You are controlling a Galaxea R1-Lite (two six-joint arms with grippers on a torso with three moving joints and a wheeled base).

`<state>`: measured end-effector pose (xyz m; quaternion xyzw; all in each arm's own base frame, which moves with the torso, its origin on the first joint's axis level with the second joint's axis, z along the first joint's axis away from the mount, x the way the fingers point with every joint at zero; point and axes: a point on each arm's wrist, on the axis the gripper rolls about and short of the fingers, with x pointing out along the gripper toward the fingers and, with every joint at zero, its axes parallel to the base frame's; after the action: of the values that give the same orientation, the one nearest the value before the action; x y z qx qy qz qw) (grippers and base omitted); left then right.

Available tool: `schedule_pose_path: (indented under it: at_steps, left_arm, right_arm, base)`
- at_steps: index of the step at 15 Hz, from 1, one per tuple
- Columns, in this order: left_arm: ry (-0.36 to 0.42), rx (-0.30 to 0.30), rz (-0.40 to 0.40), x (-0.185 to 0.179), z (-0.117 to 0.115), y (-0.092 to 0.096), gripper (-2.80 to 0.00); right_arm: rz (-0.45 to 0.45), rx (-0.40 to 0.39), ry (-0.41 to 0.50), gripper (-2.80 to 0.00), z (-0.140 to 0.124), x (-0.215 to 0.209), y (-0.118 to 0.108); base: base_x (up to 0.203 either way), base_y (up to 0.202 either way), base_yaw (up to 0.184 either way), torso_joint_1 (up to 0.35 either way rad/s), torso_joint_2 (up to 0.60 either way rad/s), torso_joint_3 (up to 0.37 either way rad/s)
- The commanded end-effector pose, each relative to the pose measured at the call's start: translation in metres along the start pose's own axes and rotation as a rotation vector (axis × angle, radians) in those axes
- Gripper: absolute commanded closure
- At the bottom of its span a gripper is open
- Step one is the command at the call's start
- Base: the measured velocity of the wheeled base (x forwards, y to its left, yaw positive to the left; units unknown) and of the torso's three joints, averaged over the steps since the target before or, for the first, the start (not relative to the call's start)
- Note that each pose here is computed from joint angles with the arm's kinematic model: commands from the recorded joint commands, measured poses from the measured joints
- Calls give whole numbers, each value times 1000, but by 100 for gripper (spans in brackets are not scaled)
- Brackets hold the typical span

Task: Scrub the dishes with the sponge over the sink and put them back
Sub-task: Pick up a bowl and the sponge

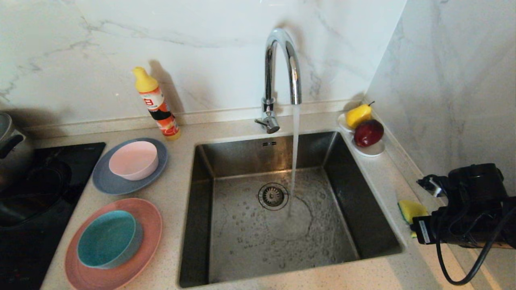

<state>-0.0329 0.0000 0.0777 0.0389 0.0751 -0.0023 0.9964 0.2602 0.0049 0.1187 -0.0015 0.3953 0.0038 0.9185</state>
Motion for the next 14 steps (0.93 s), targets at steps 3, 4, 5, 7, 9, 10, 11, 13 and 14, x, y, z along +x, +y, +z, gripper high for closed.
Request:
schedule_pose_path:
  at_steps: [3,4,5,7,9,10,11,13,14]
  left_arm:
    - [1,0,0,0,0,0,0]
    - [1,0,0,0,0,0,0]
    - [1,0,0,0,0,0,0]
    - [1,0,0,0,0,0,0]
    - [2,0,0,0,0,0,0]
    - [1,0,0,0,0,0,0]
    - [1,0,0,0,0,0,0]
    - [1,0,0,0,0,0,0]
    - [1,0,0,0,0,0,0]
  right_arm:
    - [-1,-1,-29,0,4,-7,0]
    - [0,-2,-53,0,5,-15,0]
    - [3,-6,-81,0,7,-26,0]
    - [43,-27,-114,0,6,-54,6]
    - [139,-63,-131,0,-1,-85,15]
    - [189,-90,-133,0,-5,-98,22]
    - [233,-118,-140,0,-9,-109,30]
    - [284,-153,-159,0,-13,-125,37]
    - [303,-162,-159,0,-15,-129,41]
  base:
    - [0,0,0,0,0,0]
    - [0,0,0,0,0,0]
    - [0,0,0,0,0,0]
    - [0,0,0,0,0,0]
    - [0,0,0,0,0,0]
    - [0,0,0,0,0,0]
    - [0,0,0,0,0,0]
    - [0,0,0,0,0,0]
    - [0,0,0,0,0,0]
